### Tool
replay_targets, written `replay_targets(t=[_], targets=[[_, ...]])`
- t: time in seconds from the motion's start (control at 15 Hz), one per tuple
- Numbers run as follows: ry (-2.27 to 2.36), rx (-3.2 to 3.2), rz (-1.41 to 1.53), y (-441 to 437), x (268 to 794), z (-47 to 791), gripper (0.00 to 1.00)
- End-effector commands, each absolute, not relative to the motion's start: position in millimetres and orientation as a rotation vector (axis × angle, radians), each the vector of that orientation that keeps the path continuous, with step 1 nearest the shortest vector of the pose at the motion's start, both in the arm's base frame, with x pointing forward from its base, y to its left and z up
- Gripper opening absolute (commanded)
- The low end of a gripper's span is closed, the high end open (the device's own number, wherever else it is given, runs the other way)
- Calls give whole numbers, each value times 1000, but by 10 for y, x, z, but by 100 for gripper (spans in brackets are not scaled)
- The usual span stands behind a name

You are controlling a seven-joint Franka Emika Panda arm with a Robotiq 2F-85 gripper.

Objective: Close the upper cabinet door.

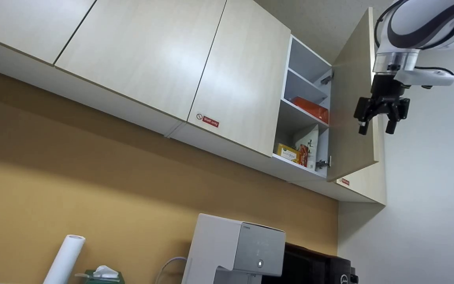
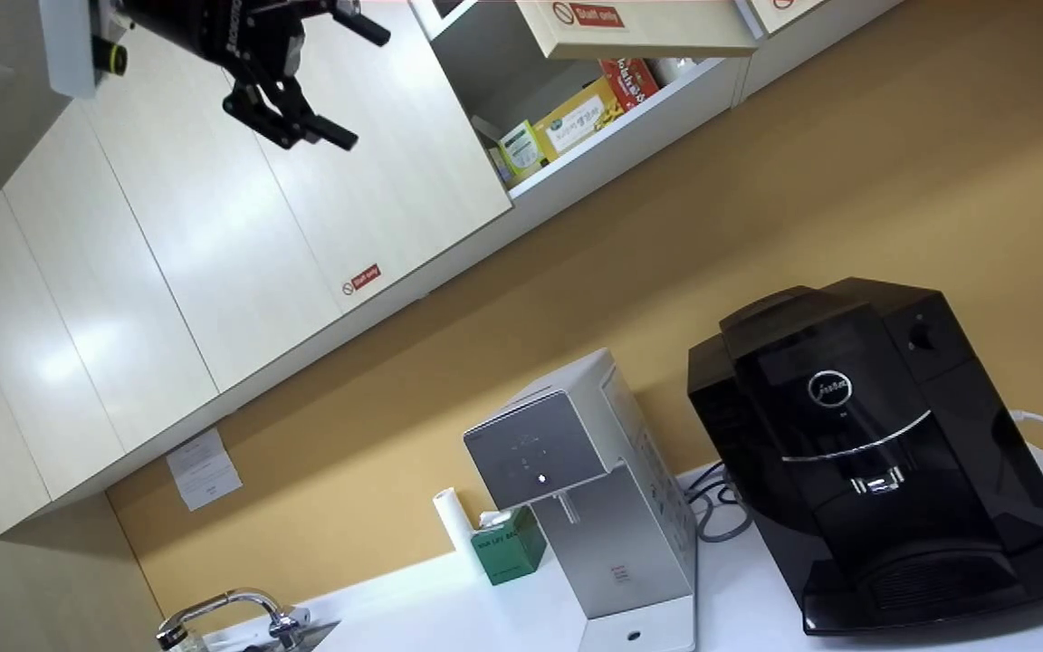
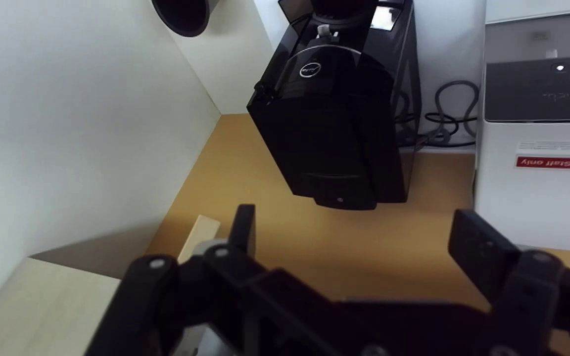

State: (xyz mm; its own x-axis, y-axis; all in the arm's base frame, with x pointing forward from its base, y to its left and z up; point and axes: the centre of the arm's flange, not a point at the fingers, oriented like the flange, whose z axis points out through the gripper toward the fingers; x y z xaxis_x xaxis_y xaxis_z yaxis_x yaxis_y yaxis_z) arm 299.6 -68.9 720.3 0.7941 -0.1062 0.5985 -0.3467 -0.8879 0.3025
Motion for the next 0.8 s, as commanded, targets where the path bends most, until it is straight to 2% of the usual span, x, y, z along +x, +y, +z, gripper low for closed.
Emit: replay_targets(t=[0.0,0.73], targets=[[-361,2576,836,-713,2988,7234,100],[-952,2365,1177,-1252,3402,7322,100]])
